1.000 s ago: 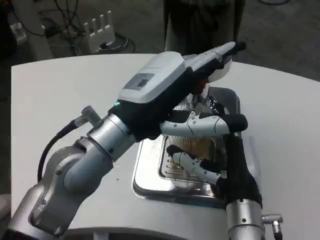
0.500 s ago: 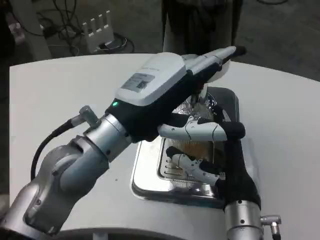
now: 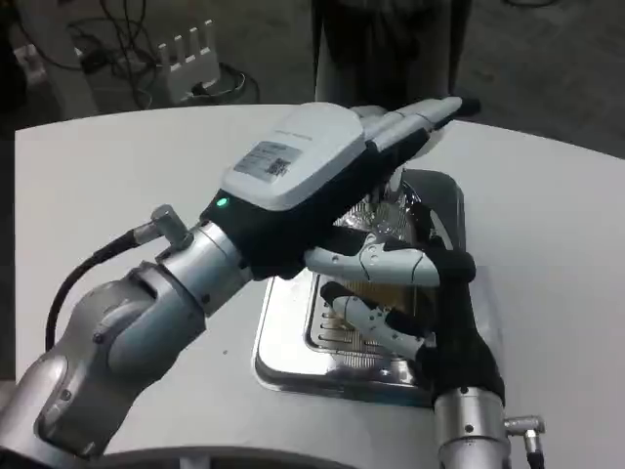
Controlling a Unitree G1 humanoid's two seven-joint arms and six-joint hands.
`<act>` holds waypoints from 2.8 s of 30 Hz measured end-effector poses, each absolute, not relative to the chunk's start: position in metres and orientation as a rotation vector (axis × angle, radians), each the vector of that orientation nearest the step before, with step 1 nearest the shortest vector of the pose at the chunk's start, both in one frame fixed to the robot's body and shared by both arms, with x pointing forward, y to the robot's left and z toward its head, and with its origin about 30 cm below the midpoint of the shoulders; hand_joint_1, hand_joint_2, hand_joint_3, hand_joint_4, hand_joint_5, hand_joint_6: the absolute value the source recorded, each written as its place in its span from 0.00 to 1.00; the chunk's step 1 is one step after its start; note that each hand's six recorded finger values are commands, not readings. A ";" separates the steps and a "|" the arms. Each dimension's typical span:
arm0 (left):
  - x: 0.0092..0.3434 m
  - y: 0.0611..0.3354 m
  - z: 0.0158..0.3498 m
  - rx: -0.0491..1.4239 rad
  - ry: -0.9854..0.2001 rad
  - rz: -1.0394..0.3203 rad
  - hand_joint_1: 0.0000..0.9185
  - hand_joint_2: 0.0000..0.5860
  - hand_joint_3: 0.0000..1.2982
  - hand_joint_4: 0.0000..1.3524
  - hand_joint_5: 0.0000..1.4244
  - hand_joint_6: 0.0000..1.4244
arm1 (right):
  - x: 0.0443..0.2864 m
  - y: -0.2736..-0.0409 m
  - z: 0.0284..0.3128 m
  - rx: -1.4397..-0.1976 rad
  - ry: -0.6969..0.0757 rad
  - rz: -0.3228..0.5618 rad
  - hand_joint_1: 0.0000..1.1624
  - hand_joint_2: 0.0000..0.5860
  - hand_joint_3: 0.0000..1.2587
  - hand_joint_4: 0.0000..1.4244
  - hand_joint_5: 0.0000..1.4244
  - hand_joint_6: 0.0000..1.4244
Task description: Grasp the cup under the faucet to collect the drink, then remove the cup.
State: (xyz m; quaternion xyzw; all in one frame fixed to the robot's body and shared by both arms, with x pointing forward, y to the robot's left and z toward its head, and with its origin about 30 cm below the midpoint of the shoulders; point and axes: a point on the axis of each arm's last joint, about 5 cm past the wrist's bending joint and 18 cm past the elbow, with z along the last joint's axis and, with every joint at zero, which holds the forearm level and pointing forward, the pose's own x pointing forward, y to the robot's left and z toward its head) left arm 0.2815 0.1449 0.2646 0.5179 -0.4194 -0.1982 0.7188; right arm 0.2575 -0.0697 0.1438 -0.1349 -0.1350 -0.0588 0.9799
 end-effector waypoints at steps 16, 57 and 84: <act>0.278 0.150 0.267 1.187 -0.928 -0.446 0.00 0.17 0.09 0.08 0.16 0.12 | 0.262 -0.059 0.141 -0.274 -0.263 -0.129 0.73 0.27 0.09 0.10 0.12 0.15; 0.274 0.158 0.270 1.202 -0.917 -0.428 0.00 0.17 0.09 0.09 0.16 0.12 | 0.272 -0.048 0.147 -0.304 -0.295 -0.176 0.73 0.25 0.16 0.18 0.22 0.22; 0.273 0.161 0.270 1.177 -0.908 -0.428 0.00 0.17 0.09 0.09 0.16 0.11 | 0.272 -0.036 0.144 -0.392 -0.348 -0.193 0.80 0.26 0.49 0.54 0.62 0.67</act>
